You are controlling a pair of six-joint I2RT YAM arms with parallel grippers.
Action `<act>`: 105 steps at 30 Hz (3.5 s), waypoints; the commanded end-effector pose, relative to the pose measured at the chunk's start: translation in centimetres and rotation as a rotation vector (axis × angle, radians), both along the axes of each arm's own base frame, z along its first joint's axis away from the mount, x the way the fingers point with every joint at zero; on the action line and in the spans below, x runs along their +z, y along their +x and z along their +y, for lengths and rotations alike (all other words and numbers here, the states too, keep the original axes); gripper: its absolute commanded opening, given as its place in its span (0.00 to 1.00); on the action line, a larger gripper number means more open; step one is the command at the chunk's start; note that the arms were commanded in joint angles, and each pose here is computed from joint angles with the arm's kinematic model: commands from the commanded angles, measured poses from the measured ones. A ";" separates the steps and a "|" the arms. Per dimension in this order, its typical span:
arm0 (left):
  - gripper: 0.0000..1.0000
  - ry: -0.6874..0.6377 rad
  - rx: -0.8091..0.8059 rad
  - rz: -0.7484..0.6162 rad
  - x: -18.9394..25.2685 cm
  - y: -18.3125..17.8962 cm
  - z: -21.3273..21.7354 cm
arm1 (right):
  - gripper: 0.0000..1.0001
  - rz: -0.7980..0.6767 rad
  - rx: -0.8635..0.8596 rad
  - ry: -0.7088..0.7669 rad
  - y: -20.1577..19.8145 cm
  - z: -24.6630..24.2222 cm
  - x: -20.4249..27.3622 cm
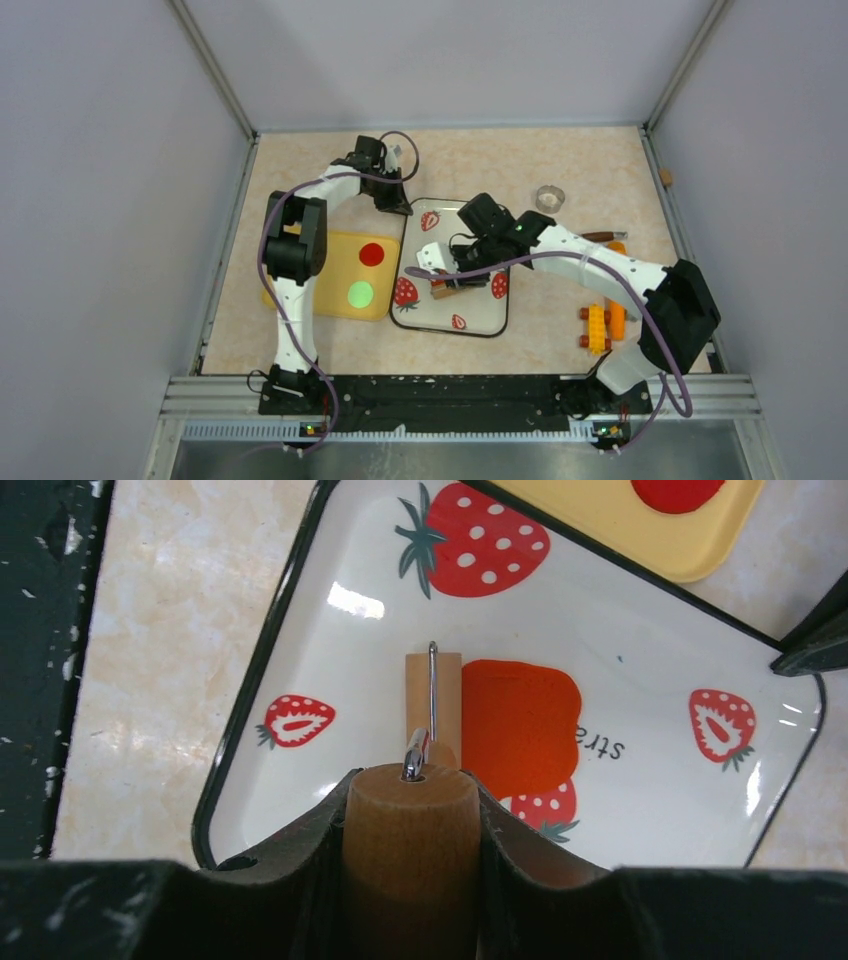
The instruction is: Roll out the dumpling wrappers from the dough
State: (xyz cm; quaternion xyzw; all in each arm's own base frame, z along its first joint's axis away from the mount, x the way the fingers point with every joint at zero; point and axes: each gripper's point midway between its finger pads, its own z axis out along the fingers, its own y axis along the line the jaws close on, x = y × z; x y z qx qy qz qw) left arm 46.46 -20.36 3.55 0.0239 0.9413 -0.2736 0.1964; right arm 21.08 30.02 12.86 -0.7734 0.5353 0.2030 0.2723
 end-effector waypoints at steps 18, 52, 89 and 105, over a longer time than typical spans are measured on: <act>0.00 0.094 0.034 0.023 -1.8 -0.7 2.8 | 0.00 -0.072 -0.121 0.108 3.9 1.9 7.8; 0.00 0.098 0.035 0.013 -1.8 -0.1 2.9 | 0.00 0.375 -0.047 -0.116 -6.8 -2.2 -3.7; 0.00 0.070 0.021 0.030 -1.6 -1.1 2.5 | 0.00 0.111 -0.144 -0.035 -0.1 -1.2 5.3; 0.00 0.075 0.012 0.036 -1.9 -1.5 2.4 | 0.00 -0.130 -0.295 0.155 9.9 2.4 6.3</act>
